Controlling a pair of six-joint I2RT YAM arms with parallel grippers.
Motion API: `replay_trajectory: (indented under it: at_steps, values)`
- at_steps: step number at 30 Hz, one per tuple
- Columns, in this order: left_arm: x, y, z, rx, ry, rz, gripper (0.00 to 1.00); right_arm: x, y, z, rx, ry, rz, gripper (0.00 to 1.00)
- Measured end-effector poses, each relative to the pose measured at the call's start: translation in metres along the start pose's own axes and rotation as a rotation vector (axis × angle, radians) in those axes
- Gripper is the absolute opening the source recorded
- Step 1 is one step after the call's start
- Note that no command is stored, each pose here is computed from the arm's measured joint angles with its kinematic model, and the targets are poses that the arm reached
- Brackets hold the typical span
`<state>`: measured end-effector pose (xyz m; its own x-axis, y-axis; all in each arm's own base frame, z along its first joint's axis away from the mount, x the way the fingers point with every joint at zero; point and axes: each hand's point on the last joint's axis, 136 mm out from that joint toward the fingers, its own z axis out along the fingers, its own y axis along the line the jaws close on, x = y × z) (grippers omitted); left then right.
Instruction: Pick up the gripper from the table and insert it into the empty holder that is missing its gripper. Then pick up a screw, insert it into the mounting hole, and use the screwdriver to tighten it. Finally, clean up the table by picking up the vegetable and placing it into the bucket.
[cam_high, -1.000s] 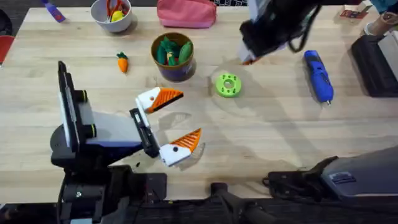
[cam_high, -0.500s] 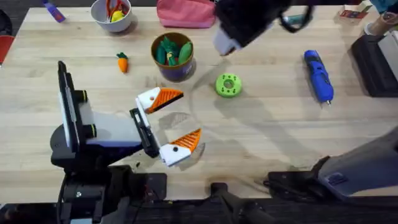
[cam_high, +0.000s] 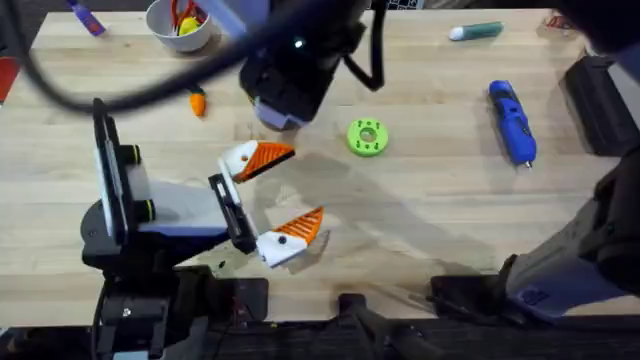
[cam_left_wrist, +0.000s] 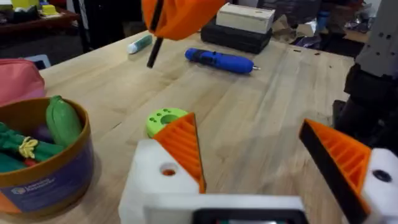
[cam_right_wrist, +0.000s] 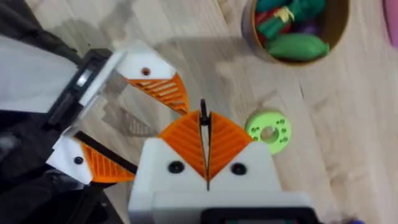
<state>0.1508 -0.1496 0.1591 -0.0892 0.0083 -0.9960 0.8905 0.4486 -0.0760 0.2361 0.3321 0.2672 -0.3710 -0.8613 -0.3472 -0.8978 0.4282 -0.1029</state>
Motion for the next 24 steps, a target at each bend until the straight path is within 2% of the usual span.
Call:
replay_trajectory:
  at_steps: [10,16,24]
  values:
    - [0.000,0.000,0.000,0.000,0.000,0.000,0.986,-0.015,0.036,-0.002,-0.087,-0.067,-0.279,0.005]
    - [0.000,0.000,0.000,0.000,0.000,0.000,0.985,-0.016,0.040,0.000,-0.108,-0.071,-0.333,0.005]
    - [0.000,0.000,0.000,0.000,0.000,0.000,0.985,-0.018,0.048,0.022,-0.130,-0.031,-0.392,0.005]
